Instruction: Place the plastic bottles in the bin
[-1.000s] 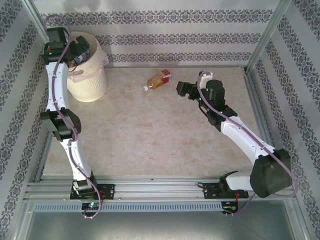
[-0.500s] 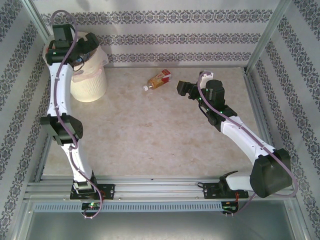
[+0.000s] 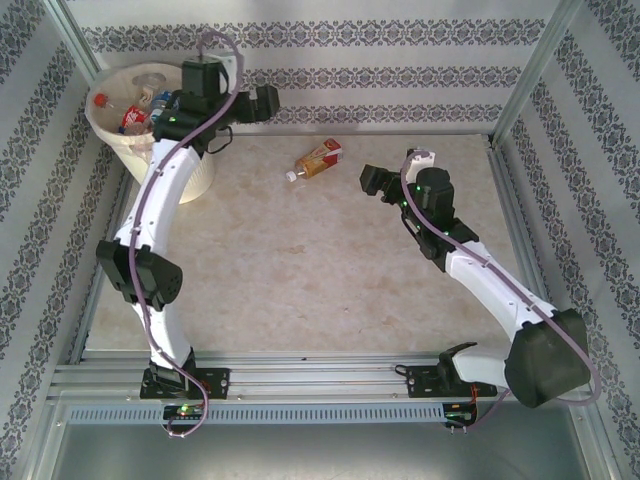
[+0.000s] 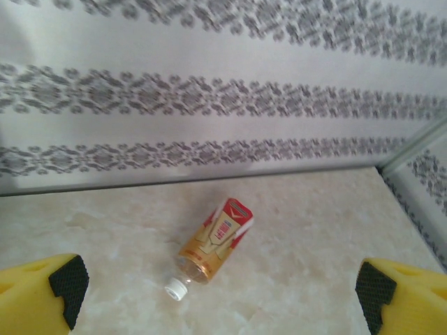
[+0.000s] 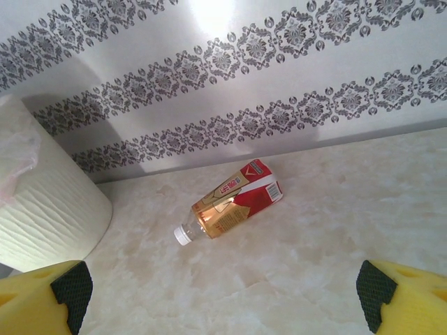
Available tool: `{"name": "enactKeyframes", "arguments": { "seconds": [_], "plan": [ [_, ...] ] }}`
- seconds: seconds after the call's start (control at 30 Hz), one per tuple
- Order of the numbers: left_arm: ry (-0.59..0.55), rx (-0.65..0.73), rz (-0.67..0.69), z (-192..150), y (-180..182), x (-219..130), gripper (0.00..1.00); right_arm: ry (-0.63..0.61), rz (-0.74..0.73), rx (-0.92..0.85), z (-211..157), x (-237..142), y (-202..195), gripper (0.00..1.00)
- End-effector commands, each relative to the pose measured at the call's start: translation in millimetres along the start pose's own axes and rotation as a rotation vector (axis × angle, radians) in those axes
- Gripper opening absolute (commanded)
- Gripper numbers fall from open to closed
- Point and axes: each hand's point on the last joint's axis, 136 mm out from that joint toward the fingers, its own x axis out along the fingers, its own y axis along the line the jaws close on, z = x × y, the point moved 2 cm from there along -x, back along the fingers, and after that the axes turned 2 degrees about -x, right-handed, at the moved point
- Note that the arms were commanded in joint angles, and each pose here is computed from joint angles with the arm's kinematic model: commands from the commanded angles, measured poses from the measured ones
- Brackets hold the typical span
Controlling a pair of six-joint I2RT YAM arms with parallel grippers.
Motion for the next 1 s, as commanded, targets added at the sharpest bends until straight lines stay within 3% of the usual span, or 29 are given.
{"name": "enactKeyframes", "arguments": {
  "seconds": [0.0,0.17,0.3,0.53,0.83,0.97],
  "plan": [
    [0.046,0.075,-0.037,-18.0,-8.2,32.6,1.0,-0.063,-0.034,0.015,12.6,-10.6,-6.9,0.98],
    [0.175,0.147,-0.126,-62.1,-18.7,84.6,1.0,-0.074,-0.065,0.018,12.3,-18.1,-14.7,0.98],
    [0.255,0.321,-0.256,-108.7,-36.5,123.5,1.0,-0.069,-0.077,0.028,10.0,-22.7,-19.4,0.98],
    [0.295,0.502,-0.176,-155.5,-7.3,183.9,1.0,-0.084,-0.1,0.033,10.9,-33.7,-26.4,0.98],
    [0.269,0.595,-0.048,-180.3,28.3,243.6,1.0,-0.121,-0.165,0.047,17.9,-48.2,-39.2,0.98],
    [0.306,0.598,-0.089,-198.2,27.1,260.5,1.0,-0.126,-0.199,0.047,20.2,-54.0,-44.5,0.98]
  ]
}}
